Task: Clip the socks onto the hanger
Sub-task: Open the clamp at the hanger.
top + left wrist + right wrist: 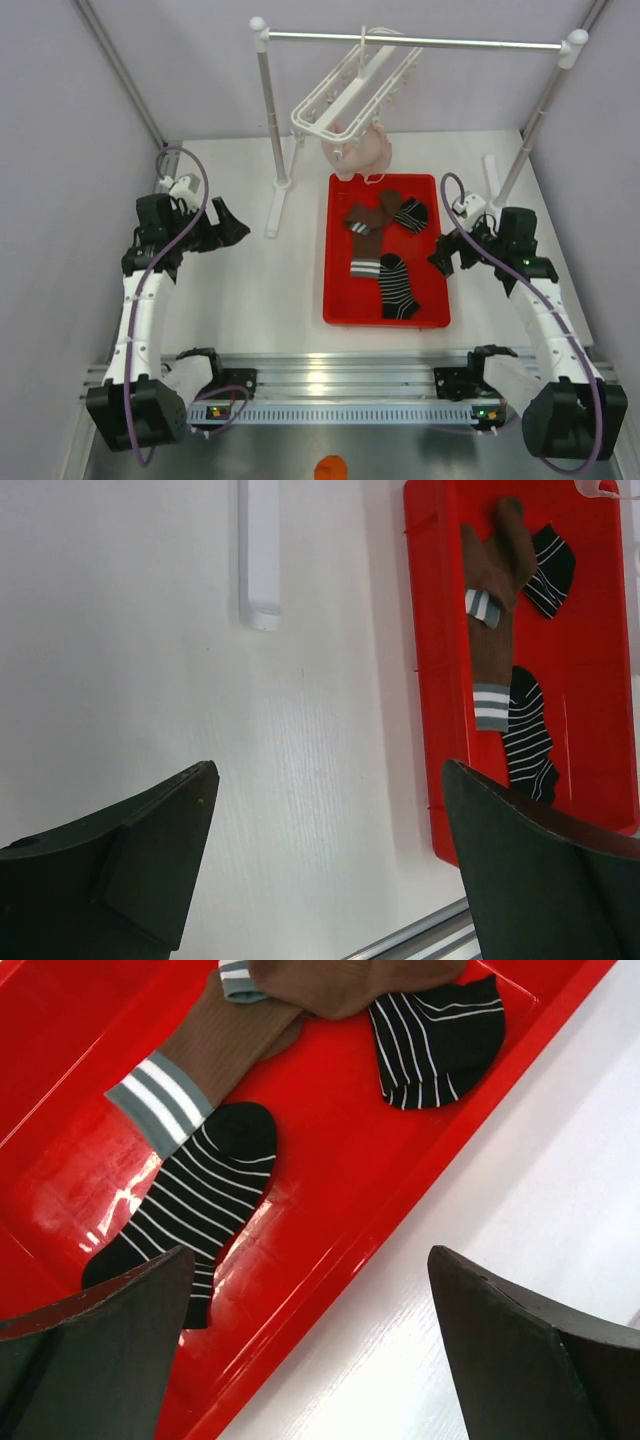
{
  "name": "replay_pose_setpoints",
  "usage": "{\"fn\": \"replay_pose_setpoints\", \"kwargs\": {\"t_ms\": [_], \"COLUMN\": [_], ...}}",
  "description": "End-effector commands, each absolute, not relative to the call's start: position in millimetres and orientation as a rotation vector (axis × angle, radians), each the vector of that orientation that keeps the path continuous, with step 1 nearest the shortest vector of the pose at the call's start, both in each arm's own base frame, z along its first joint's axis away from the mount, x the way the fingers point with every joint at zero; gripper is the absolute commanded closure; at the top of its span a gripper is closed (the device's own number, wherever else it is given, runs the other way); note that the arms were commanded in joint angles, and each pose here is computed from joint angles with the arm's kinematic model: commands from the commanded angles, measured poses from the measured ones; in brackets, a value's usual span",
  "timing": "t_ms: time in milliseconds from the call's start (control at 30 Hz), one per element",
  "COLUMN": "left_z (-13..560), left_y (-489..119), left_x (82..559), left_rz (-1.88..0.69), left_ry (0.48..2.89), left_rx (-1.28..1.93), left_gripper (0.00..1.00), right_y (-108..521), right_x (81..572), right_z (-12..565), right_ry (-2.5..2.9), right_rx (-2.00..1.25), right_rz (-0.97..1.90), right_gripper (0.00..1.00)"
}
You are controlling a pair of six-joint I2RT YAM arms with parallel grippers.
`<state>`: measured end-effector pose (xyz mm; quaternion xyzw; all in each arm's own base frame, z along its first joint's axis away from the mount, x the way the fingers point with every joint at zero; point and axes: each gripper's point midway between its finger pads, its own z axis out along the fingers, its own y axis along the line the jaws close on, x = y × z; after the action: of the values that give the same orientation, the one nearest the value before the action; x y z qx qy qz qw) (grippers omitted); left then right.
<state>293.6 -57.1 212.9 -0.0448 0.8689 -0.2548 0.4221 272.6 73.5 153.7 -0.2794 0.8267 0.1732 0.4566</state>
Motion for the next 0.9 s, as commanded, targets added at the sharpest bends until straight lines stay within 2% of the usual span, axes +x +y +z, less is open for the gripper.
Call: {"fn": "replay_pose_setpoints", "kwargs": {"t_ms": [0,200,333,367,467,567,667,867], "left_z": [222.3,255.9,298.0,320.9,340.7,350.2,356.1,360.3], "left_y": [-63.8,-91.0,-111.6,-112.6,-118.0,-124.3,-136.1,-175.1], "left_x": [293.6,293.3,285.8,288.6,284.5,284.2,278.0,266.1], "left_rz": [-0.682,-0.867,-0.995,-0.961,-0.964,-0.969,-0.989,-0.967], "left_ry": [2.134,1.972,1.747,1.629,1.534,1.511,1.475,1.430], "left_rx": [-0.046,0.101,0.233,0.301,0.352,0.414,0.483,0.652], "left_gripper": [0.02,0.02,0.02,0.02,0.02,0.02,0.03,0.04], "right_y": [81.8,136.1,173.1,180.2,204.4,226.4,249.3,272.9], "right_x": [291.7,302.5,309.0,306.7,303.5,315.9,320.8,333.6], "right_z": [184.4,227.4,293.5,309.6,353.5,375.8,382.4,384.0], "right_ry": [1.925,1.789,1.558,1.491,1.288,1.199,1.155,1.114], "right_rx": [-0.725,-0.759,-0.739,-0.766,-0.842,-0.845,-0.831,-0.825], "right_rz": [0.379,0.553,0.741,0.753,0.752,0.762,0.817,0.810], "right_gripper": [0.00,0.00,0.04,0.04,0.08,0.13,0.25,0.34]}}
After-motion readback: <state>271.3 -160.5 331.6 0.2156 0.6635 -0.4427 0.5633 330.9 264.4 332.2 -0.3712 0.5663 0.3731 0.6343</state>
